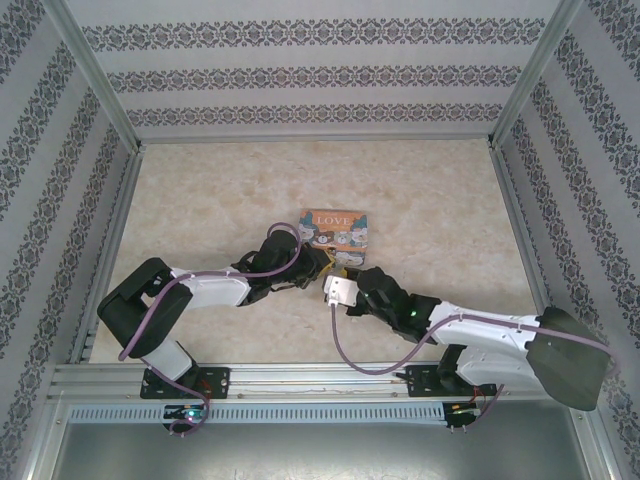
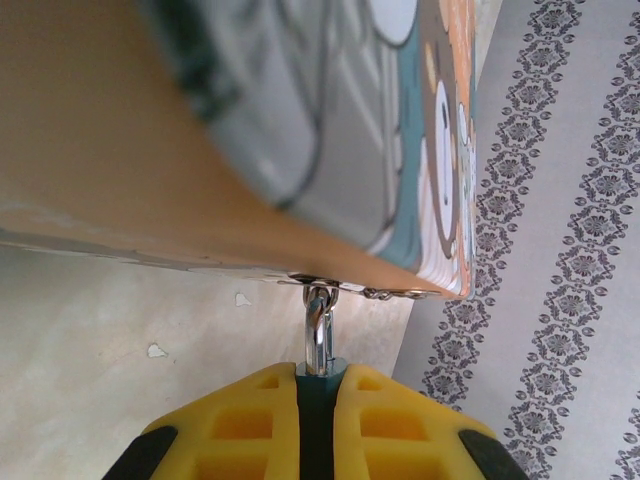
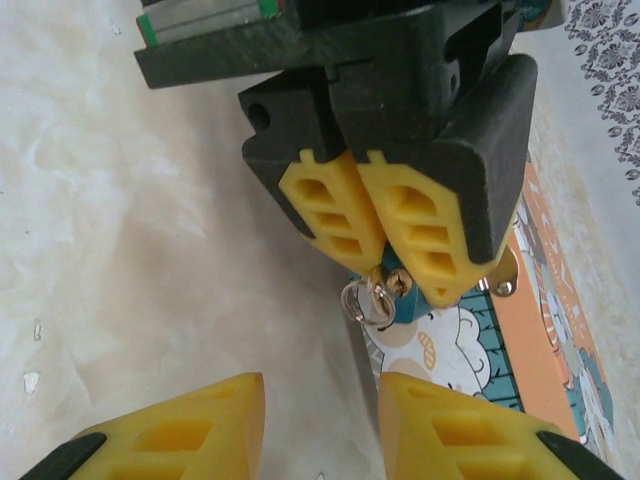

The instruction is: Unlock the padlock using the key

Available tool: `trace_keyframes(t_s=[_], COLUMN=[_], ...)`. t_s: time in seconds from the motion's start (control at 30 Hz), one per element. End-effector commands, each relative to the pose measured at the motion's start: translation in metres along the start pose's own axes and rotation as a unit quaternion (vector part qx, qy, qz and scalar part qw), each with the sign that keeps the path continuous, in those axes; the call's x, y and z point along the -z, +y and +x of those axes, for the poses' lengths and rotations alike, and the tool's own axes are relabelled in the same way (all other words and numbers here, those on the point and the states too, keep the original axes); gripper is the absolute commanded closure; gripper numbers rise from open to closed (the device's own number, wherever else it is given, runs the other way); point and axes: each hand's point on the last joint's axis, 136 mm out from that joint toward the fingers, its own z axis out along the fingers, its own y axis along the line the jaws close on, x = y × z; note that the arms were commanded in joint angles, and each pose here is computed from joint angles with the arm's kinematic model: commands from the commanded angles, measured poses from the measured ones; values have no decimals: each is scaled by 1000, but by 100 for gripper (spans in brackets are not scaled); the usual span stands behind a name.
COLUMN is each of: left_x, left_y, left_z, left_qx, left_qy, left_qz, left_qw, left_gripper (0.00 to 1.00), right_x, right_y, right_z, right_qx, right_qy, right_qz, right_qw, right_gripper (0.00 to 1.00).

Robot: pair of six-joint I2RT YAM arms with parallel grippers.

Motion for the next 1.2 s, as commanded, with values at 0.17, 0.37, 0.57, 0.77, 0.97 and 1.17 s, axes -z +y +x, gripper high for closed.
trace_keyframes(t_s=[0.17, 0.37, 0.57, 0.77, 0.97, 1.17], left_x=[4, 4, 3, 3, 3, 3], left_y=[-29, -29, -28, -27, -29, -29], left_z=[4, 4, 4, 5, 4, 5], left_qx=[-2, -1, -1, 2, 2, 3], left_qy=[9, 10, 10, 10, 11, 12], left_qz=[32, 32, 31, 32, 33, 34], left_qw=[999, 999, 999, 999, 999, 999], left_gripper=[100, 100, 100, 100, 100, 100], right_x=[-3, -7, -12, -17, -20, -24], right_y=[-18, -24, -27, -27, -28, -31], right_z=[-24, -27, -29, -26, -22, -18], right_qx=[-19, -18, -10, -7, -8, -9], right_qy=[-40, -40, -34, -26, -17, -5], right_qz=[14, 24, 26, 30, 36, 43], right_qw=[999, 999, 999, 999, 999, 999], right_gripper=[67, 70, 74, 81, 83, 83])
